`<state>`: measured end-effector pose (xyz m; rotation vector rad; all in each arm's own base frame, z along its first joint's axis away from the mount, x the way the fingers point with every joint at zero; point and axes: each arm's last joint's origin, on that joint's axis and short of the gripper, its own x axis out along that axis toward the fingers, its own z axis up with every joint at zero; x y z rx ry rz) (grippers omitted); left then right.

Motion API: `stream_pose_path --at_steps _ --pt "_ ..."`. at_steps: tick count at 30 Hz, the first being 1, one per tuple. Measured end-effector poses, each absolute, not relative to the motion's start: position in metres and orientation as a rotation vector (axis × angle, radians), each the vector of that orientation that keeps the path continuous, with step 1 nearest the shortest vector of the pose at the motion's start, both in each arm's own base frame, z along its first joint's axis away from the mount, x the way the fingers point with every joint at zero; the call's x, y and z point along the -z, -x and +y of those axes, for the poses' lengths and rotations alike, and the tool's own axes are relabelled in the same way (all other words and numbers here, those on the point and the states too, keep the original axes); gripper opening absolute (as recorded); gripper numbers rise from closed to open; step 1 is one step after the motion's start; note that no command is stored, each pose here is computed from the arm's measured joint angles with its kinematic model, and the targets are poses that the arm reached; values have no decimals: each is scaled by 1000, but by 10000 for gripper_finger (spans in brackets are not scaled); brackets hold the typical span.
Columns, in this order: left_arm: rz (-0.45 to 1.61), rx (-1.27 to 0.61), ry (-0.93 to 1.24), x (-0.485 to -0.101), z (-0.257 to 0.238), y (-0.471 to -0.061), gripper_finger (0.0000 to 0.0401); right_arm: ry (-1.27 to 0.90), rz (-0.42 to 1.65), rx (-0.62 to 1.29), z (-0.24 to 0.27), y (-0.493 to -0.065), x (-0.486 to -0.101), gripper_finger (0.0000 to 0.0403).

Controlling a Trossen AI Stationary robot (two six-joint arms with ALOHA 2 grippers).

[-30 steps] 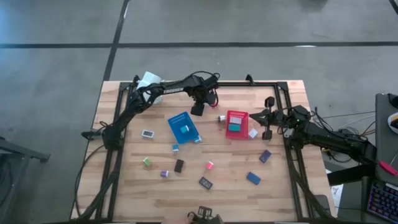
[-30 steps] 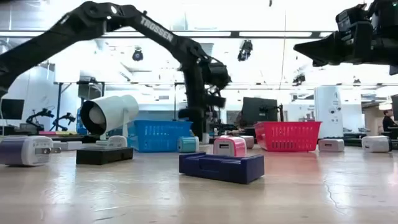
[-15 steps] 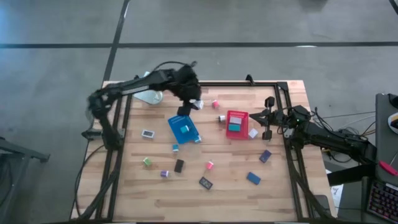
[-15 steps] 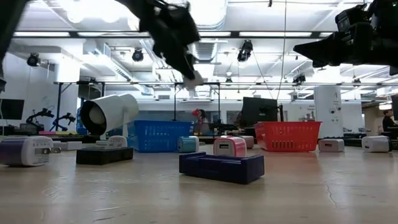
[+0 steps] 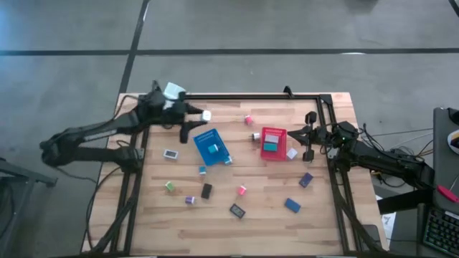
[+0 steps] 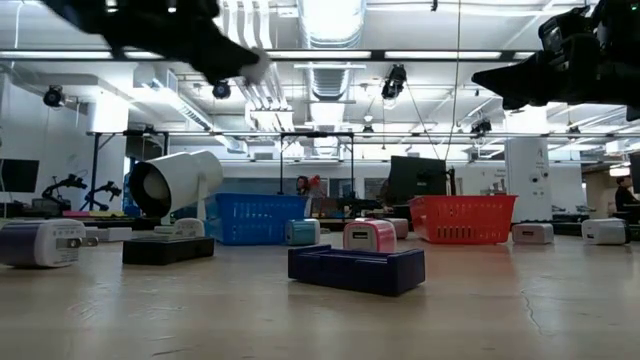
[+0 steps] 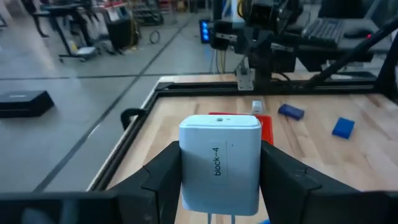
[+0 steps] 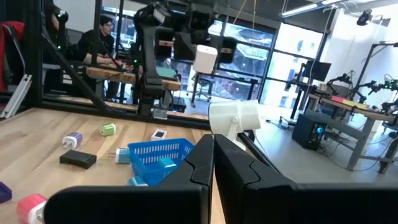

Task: Pick & Place Office items
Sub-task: Put the top white charger adapter into the blue bin

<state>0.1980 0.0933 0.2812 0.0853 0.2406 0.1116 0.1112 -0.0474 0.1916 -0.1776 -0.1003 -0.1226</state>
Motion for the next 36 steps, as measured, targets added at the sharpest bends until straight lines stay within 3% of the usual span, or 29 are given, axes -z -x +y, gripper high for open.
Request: stream_pose_path --at_steps 11,20,25,36 --pt "61 -158 -141 -234 71 -145 173 181 -102 123 -47 -111 -192 8" --pt "0 -196 -62 -235 75 -135 173 190 -106 132 -48 -111 -192 8" --pt "-33 -188 84 -210 70 -129 173 184 -103 131 -48 -111 -192 8" --pt "-95 -112 61 -204 58 -113 173 180 -101 134 -48 -111 -192 8"
